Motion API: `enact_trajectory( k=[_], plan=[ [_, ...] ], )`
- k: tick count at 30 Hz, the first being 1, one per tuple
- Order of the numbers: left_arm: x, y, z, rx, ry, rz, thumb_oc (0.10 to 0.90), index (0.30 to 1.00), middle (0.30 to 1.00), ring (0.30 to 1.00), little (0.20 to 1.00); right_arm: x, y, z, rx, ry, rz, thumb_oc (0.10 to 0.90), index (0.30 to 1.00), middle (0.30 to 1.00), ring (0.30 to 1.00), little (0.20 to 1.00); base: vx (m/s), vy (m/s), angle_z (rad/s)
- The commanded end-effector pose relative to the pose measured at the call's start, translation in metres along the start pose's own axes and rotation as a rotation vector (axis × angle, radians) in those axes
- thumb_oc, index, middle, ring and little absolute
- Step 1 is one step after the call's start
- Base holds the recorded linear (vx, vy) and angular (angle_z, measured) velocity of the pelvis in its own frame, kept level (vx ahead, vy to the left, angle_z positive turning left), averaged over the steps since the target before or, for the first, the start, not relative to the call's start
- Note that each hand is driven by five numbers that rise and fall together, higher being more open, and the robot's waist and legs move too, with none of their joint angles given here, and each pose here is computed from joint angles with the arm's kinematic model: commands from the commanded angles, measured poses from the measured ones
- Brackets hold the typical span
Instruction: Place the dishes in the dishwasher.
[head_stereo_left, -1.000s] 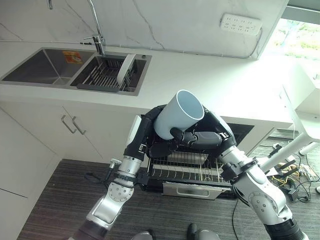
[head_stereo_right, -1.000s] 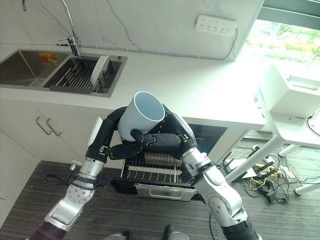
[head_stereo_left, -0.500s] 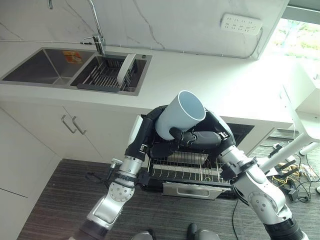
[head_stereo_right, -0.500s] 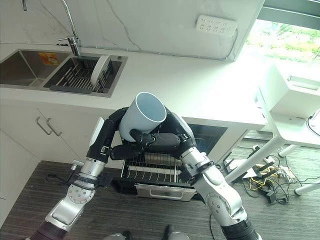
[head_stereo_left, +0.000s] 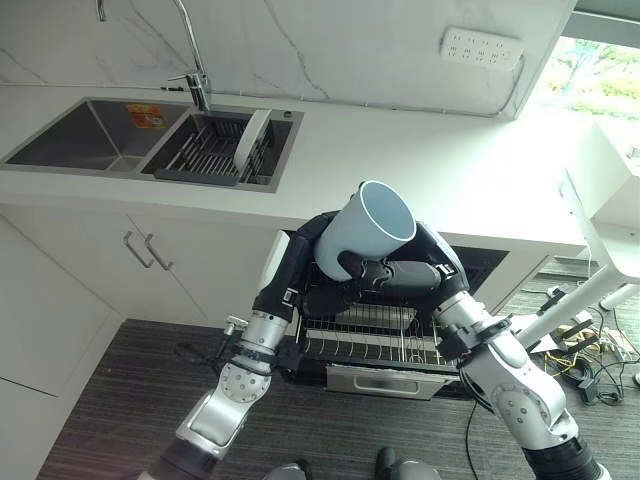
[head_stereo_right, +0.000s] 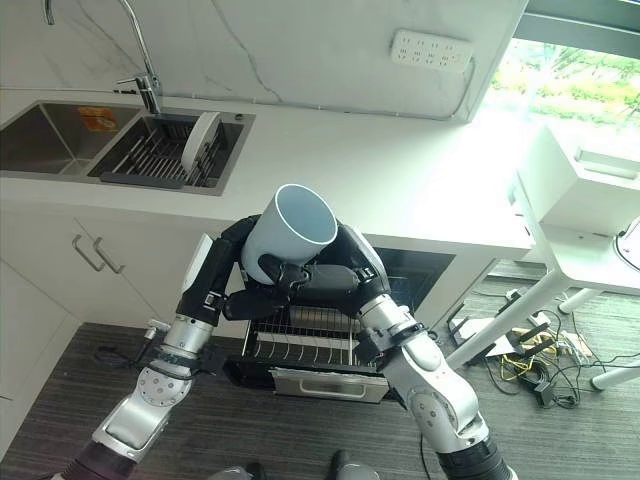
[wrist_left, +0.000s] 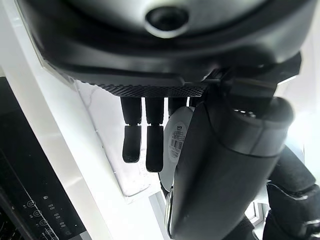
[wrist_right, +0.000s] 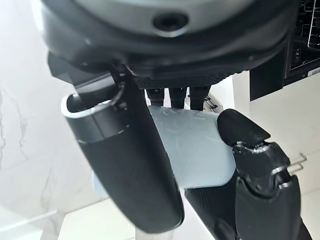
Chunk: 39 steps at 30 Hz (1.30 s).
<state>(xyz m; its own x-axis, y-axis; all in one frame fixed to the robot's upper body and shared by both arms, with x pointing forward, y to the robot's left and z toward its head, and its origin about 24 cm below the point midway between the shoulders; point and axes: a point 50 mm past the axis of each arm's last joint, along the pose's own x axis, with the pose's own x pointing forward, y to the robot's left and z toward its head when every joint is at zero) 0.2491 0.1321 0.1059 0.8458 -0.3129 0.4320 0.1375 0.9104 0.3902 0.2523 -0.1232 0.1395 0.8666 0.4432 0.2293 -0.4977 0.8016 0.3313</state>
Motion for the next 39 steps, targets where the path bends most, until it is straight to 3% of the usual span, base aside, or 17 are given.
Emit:
enact_trajectory(
  k=[1, 14, 15, 16, 27, 31, 39],
  plan=[
    [0.025, -0.020, 0.047, -0.055, -0.282, -0.108, 0.400, 0.300, 0.300, 0.300, 0.300, 0.013, 0.037, 0.058, 0.038, -0.358, 0.207, 0.400, 0.300, 0.300, 0.300, 0.300, 0.00, 0.000, 0.00],
    [0.022, -0.020, 0.040, -0.080, -0.224, -0.117, 0.400, 0.300, 0.300, 0.300, 0.300, 0.009, 0.033, 0.062, 0.007, -0.393, 0.168, 0.400, 0.300, 0.300, 0.300, 0.300, 0.00, 0.000, 0.00],
    [0.020, -0.019, 0.038, -0.081, -0.210, -0.112, 0.502, 0.453, 0.453, 0.453, 0.453, 0.009, 0.031, 0.063, 0.000, -0.399, 0.161, 0.400, 0.300, 0.300, 0.300, 0.300, 0.00, 0.000, 0.00],
    [0.018, -0.017, 0.033, -0.079, -0.185, -0.098, 0.800, 0.900, 0.900, 0.900, 0.900, 0.007, 0.029, 0.063, -0.005, -0.404, 0.151, 0.400, 0.300, 0.300, 0.300, 0.300, 0.00, 0.000, 0.00],
    [-0.025, 0.043, -0.030, -0.023, 0.175, 0.292, 0.800, 0.900, 0.900, 0.900, 0.900, -0.012, 0.001, 0.072, -0.052, -0.484, 0.020, 0.400, 0.300, 0.300, 0.300, 0.300, 0.00, 0.000, 0.00],
    [-0.043, 0.071, -0.044, -0.040, 0.254, 0.520, 0.800, 0.900, 0.900, 0.900, 0.900, -0.015, -0.008, 0.075, -0.065, -0.498, -0.028, 0.400, 0.300, 0.300, 0.300, 0.300, 0.00, 0.000, 0.00],
    [-0.055, 0.089, -0.051, -0.051, 0.277, 0.691, 0.800, 0.900, 0.900, 0.900, 0.900, -0.016, -0.013, 0.079, -0.076, -0.513, -0.071, 0.400, 0.300, 0.300, 0.300, 0.300, 0.00, 0.000, 0.00]
  ],
)
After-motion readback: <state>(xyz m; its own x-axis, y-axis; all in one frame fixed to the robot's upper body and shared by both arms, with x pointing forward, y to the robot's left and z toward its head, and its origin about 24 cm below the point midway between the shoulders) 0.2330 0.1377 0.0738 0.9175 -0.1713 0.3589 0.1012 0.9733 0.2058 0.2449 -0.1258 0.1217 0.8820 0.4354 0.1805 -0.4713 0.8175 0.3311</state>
